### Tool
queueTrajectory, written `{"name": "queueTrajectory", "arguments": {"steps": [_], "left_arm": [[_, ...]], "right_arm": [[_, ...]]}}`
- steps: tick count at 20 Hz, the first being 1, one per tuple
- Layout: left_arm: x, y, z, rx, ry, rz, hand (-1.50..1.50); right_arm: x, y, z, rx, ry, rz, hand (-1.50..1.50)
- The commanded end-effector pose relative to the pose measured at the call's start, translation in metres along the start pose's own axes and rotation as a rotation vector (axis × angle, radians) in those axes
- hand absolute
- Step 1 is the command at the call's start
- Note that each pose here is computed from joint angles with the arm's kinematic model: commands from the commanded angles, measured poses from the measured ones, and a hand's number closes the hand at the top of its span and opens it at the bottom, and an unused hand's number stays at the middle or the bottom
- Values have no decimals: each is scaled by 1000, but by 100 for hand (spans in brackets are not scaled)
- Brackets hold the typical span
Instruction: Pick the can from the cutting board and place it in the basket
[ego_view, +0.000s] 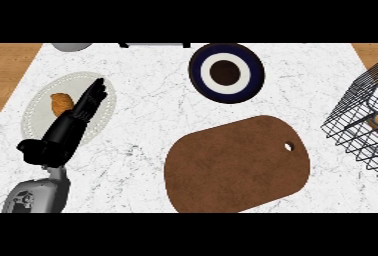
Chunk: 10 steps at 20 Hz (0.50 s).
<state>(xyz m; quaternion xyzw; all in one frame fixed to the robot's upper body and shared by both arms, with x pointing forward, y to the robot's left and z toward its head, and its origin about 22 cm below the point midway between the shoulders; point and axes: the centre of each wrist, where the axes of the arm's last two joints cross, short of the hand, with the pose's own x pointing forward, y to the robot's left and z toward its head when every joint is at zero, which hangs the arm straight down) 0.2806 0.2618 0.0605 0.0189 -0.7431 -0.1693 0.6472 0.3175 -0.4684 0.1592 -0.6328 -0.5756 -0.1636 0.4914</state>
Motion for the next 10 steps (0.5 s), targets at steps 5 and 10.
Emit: {"name": "queueTrajectory", "arguments": {"steps": [5,10], "left_arm": [[1,13,11,-4,11,11,0],[5,6,-9,17,7,-6,0]], "right_arm": [[16,-33,-26,-63,65,-223,-150],[-9,-63,-28,-44,180,-303,-150]]}}
